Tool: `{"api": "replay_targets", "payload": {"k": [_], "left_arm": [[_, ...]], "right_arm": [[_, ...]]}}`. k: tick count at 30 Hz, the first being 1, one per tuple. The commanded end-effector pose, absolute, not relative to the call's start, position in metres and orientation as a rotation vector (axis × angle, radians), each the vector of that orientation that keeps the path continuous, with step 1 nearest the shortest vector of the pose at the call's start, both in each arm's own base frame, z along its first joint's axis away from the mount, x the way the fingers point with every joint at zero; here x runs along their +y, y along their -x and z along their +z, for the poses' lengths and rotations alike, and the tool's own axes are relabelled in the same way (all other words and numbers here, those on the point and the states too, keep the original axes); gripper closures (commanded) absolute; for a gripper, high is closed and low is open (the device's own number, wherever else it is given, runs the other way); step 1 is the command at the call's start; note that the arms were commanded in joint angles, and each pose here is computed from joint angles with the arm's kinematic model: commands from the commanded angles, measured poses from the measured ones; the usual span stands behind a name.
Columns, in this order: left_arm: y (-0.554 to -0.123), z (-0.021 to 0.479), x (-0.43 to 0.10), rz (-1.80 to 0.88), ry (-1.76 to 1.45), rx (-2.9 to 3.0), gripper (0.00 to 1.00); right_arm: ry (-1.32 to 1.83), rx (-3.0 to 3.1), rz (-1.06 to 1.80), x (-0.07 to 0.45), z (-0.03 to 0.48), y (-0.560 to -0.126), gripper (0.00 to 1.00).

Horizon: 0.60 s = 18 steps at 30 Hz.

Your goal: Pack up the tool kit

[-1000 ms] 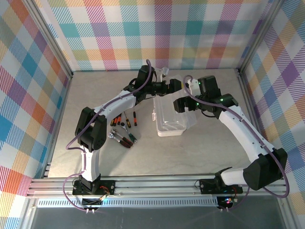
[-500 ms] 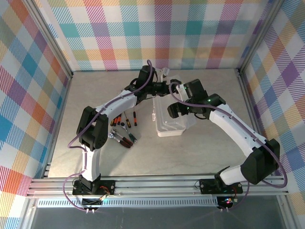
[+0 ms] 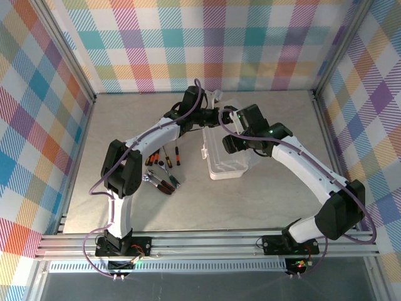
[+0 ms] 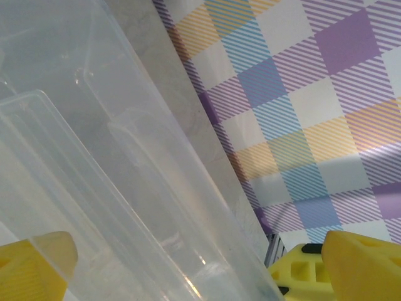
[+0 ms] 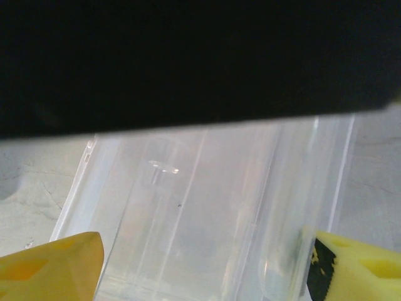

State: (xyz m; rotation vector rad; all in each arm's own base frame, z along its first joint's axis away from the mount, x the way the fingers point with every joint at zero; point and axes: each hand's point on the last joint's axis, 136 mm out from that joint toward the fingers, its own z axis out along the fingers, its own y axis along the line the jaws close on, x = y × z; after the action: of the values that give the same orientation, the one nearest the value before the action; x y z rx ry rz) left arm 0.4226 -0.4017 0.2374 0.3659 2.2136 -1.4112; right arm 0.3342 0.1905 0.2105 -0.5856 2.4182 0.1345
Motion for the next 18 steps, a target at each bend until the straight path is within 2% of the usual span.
{"api": "replay_targets", "payload": {"k": [1, 11, 18], "left_arm": [[-0.423, 0.271, -0.389, -1.381, -0.409, 2.137, 0.00], [-0.427, 0.267, -0.309, -1.085, -0.322, 2.205, 0.00], [-0.389, 0.180, -0.253, -0.807, -0.214, 2.480, 0.00]], "right_arm": [[0.559, 2.437, 0.095, 0.183, 0.215, -0.332, 0.23], [0.500, 2.430, 0.083, 0.179, 0.226, -0.336, 0.29], [0.451, 2.420, 0.087, 0.178, 0.235, -0.337, 0.31]]}}
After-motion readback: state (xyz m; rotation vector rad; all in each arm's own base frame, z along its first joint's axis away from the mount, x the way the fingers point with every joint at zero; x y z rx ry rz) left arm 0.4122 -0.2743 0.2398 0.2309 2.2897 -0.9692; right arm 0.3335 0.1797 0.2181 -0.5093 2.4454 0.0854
